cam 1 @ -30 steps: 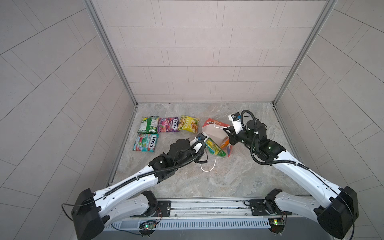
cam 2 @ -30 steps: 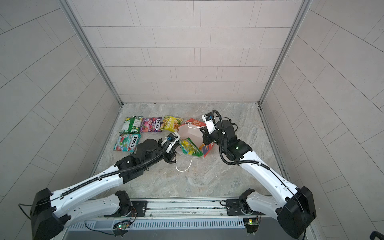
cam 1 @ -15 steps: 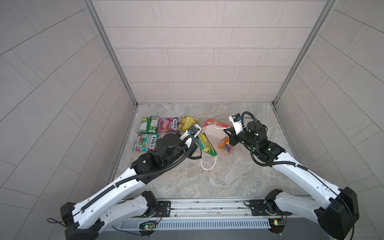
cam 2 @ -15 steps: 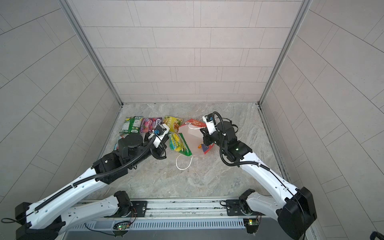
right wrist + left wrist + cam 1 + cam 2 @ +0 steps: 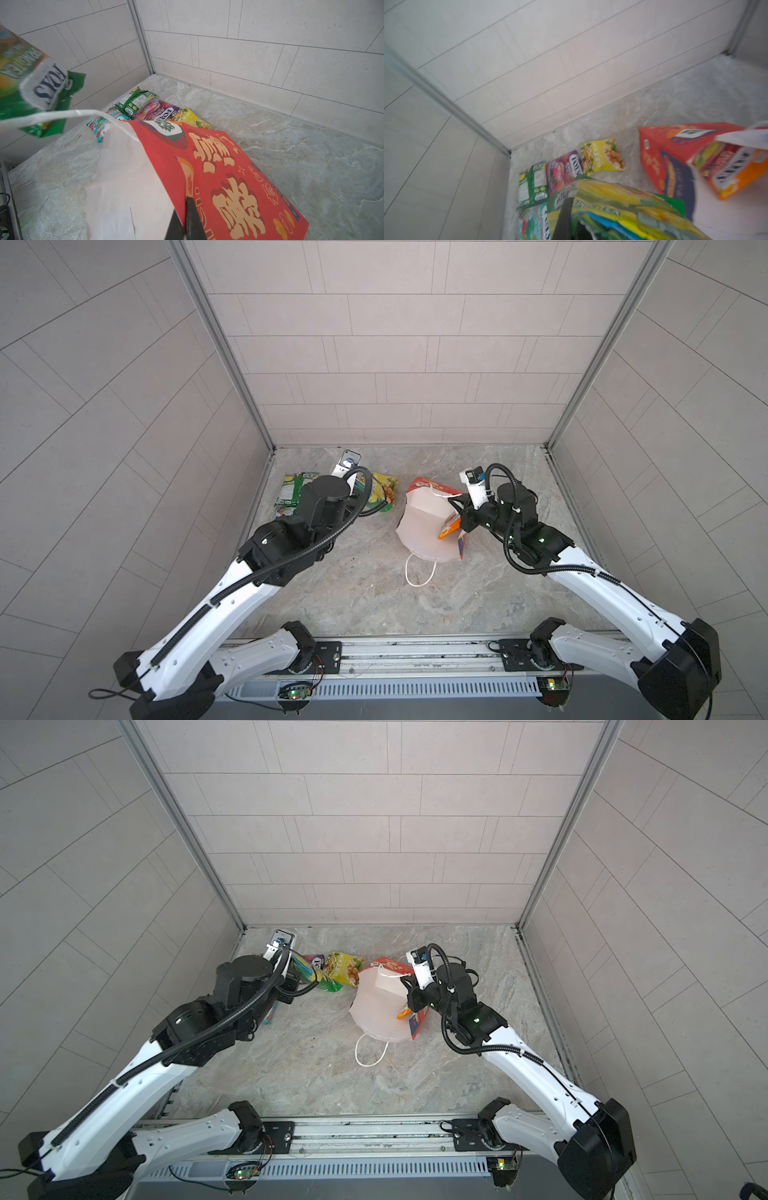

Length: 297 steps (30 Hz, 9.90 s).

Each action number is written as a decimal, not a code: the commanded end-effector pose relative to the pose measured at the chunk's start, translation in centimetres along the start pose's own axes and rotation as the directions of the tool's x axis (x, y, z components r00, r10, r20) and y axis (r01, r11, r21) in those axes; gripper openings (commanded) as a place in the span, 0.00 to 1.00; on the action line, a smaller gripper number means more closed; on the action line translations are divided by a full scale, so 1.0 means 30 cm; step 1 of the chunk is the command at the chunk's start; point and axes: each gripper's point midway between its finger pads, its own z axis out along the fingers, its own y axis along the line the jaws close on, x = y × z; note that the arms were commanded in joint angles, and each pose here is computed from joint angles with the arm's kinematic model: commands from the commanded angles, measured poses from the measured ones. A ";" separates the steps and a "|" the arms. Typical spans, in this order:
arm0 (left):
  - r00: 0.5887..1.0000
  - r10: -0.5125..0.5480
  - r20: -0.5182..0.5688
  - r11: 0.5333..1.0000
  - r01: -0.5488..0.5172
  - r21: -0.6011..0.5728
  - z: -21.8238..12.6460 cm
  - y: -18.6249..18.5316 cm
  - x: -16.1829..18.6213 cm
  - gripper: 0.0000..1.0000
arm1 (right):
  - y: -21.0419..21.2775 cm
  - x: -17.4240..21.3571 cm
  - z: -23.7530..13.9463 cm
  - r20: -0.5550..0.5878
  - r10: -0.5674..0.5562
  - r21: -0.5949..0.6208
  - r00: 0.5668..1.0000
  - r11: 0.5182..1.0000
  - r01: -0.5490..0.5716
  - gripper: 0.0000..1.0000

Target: Take the snacks out of the paper bag

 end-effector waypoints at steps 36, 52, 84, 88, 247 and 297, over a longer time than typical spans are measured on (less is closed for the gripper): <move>0.632 -0.537 -0.559 0.843 0.382 -0.379 0.434 0.029 0.706 0.07 | 0.000 -0.007 0.011 0.010 0.010 -0.018 1.000 1.000 -0.010 0.00; 0.533 -0.497 -0.685 0.828 0.527 -0.192 0.441 -0.243 0.820 0.13 | -0.005 -0.001 0.024 0.002 0.013 -0.015 1.000 1.000 -0.013 0.00; 0.633 -0.183 -0.753 0.965 0.263 -0.013 0.525 -0.312 0.871 0.03 | -0.028 0.007 0.035 -0.009 0.018 0.002 1.000 1.000 -0.018 0.00; 0.642 -0.169 -0.748 0.976 0.216 -0.035 0.507 -0.279 0.898 0.03 | -0.026 0.006 0.036 -0.008 0.021 -0.002 1.000 1.000 -0.021 0.00; 0.998 -0.031 0.050 0.599 -0.021 0.800 0.240 -1.149 0.312 0.55 | 0.021 -0.070 -0.003 0.028 -0.040 -0.011 0.999 0.999 0.040 0.00; 0.999 0.015 0.036 0.646 -0.037 0.762 0.356 -1.231 0.295 0.41 | 0.044 -0.041 0.029 0.051 0.020 -0.088 0.999 0.996 -0.015 0.00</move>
